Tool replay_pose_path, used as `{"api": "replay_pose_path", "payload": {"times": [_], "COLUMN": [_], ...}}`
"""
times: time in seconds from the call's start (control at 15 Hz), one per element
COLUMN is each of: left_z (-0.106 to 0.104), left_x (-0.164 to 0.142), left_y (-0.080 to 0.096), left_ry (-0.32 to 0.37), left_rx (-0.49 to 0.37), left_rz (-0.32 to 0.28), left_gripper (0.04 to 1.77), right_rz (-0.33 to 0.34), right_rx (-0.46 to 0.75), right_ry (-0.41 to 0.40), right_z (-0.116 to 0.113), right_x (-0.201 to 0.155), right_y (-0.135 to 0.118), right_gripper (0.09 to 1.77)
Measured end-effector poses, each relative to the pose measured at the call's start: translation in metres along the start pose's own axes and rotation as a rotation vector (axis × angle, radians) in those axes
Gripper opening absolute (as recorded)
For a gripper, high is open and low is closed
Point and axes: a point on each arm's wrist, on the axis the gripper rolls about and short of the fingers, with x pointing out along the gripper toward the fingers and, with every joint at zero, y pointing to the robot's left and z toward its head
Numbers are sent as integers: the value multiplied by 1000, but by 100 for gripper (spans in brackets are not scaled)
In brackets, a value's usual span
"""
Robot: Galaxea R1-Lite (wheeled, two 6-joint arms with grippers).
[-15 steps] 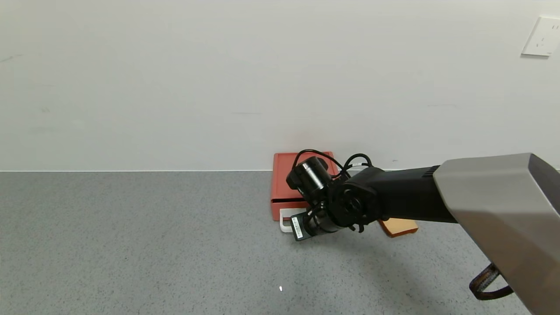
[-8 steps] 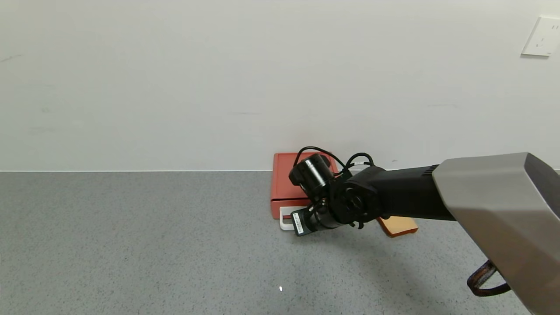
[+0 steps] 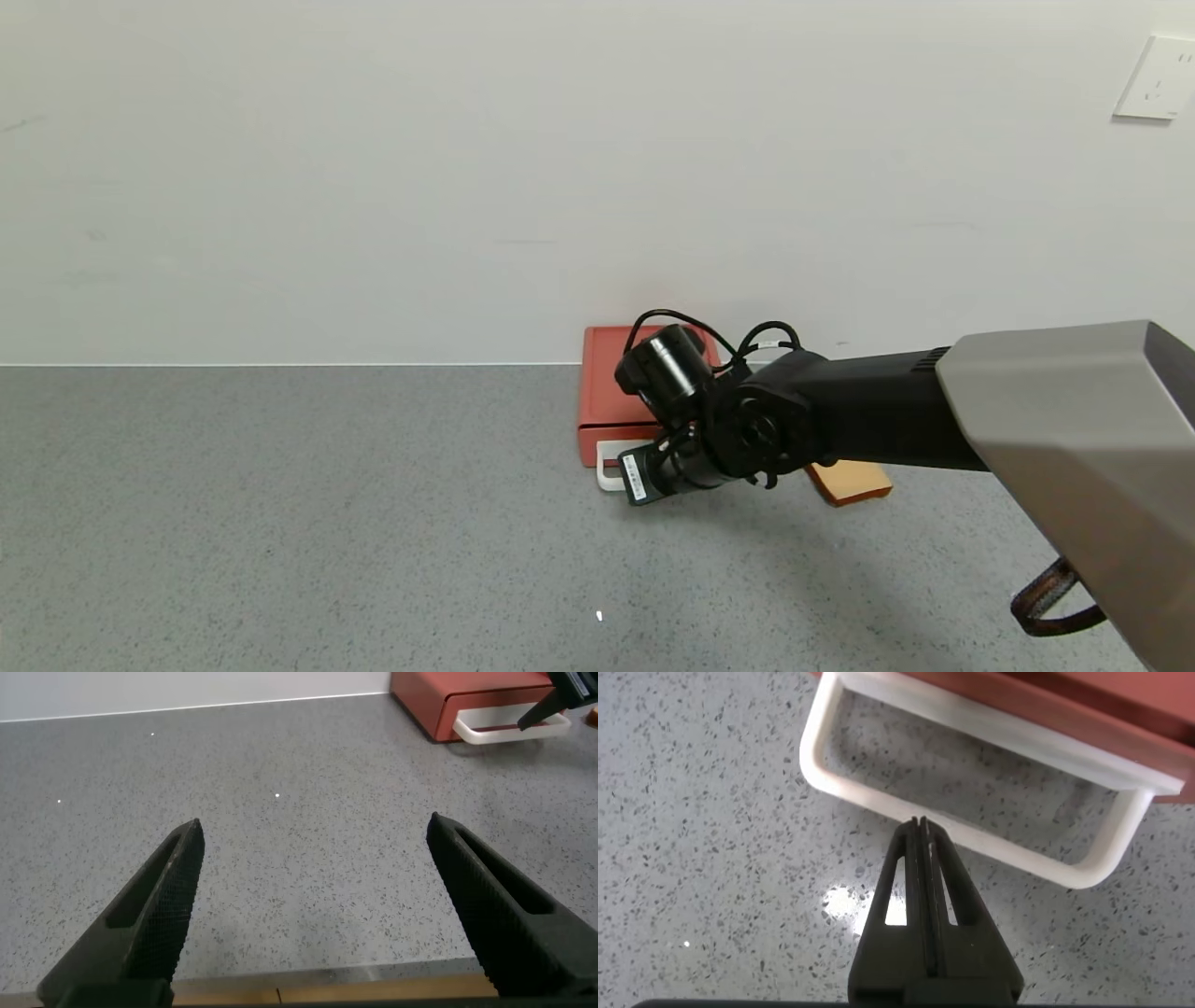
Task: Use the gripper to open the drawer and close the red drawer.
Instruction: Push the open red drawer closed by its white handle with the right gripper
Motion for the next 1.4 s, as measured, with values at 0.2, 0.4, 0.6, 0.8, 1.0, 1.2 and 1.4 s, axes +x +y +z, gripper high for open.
{"api": "replay_pose_path", "payload": {"times": [0.2, 0.4, 0.6, 0.8, 1.0, 1.2, 1.4], "left_z": [0, 0, 0, 0, 0, 0, 0], "left_x": [0, 0, 0, 0, 0, 0, 0], "left_y": [0, 0, 0, 0, 0, 0, 0], "left_ry": [0, 0, 0, 0, 0, 0, 0], "left_rx": [-1, -1, 0, 0, 1, 1, 1], "left_rz": [0, 0, 0, 0, -1, -1, -1], "left_gripper": [172, 172, 172, 172, 172, 172, 172], "right_rz": [-6, -11, -17, -26, -23, -23, -23], "right_rx": [-9, -11, -9, -7, -3, -10, -10], "right_ry": [37, 52, 51, 49, 25, 23, 29], "right_z": [-6, -9, -10, -9, -7, -6, -6], "right_x": [0, 4, 11, 15, 17, 19, 17], "right_y": [2, 1, -1, -4, -5, -5, -6], "right_gripper": [11, 11, 11, 11, 11, 11, 11]}}
